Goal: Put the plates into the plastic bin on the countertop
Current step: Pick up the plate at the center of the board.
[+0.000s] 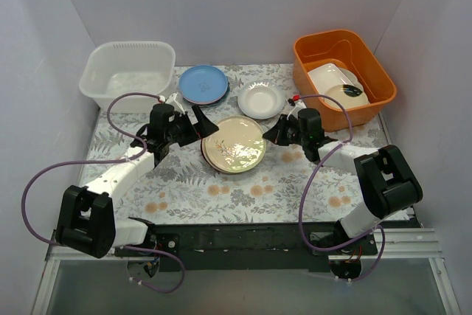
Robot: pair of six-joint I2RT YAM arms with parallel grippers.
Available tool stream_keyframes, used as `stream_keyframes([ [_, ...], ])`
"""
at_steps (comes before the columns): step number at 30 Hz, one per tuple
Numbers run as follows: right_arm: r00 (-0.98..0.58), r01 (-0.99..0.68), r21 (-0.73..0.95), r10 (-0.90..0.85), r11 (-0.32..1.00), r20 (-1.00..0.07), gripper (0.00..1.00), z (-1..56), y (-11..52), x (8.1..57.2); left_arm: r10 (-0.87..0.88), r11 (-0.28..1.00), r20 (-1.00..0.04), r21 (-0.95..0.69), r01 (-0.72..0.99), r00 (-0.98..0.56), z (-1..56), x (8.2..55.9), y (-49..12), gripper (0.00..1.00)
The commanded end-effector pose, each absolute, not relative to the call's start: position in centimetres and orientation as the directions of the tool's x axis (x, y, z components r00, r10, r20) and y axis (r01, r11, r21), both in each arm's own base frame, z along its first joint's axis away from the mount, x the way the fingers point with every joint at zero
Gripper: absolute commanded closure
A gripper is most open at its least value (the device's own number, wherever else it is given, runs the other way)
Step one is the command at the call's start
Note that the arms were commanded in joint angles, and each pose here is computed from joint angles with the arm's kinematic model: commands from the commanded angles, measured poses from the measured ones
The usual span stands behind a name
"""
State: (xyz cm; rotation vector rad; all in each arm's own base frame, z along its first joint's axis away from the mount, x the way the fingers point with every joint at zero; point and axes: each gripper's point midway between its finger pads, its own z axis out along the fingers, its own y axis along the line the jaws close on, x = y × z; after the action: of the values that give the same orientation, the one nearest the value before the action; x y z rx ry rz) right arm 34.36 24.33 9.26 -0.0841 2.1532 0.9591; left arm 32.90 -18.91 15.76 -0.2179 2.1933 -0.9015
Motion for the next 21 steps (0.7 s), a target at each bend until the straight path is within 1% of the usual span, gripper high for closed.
stream_keyframes([
  [1,-0.652,-0.398,0.608,0.254,0.687,-0.714,0.99,11.3,24.5,34.5,-0.387,0.708,-0.561,-0.69,0.154,-0.732,15.1,32.5,-20.1,0.02],
  [5,-0.655,-0.394,0.606,0.251,0.692,-0.713,0.99,11.0,24.3,34.5,-0.373,0.717,-0.545,-0.683,0.14,-0.751,13.8,32.1,-20.3,0.02],
  [6,-0.654,-0.394,0.604,0.251,0.693,-0.714,0.99,10.9,24.3,34.4,-0.373,0.711,-0.562,-0.684,0.162,-0.738,14.1,32.5,-20.4,0.02],
  [16,-0.671,-0.374,0.606,0.246,0.703,-0.699,0.99,9.6,23.9,34.0,-0.354,0.708,-0.579,-0.679,0.194,-0.735,14.3,32.1,-21.2,0.02],
  [20,-0.674,-0.371,0.607,0.245,0.703,-0.697,0.99,9.4,23.8,33.9,-0.333,0.716,-0.566,-0.672,0.188,-0.754,13.1,32.2,-21.4,0.02],
  [21,-0.673,-0.373,0.607,0.246,0.702,-0.698,0.99,9.5,23.8,33.9,-0.327,0.726,-0.549,-0.667,0.168,-0.769,12.2,32.1,-21.4,0.02],
])
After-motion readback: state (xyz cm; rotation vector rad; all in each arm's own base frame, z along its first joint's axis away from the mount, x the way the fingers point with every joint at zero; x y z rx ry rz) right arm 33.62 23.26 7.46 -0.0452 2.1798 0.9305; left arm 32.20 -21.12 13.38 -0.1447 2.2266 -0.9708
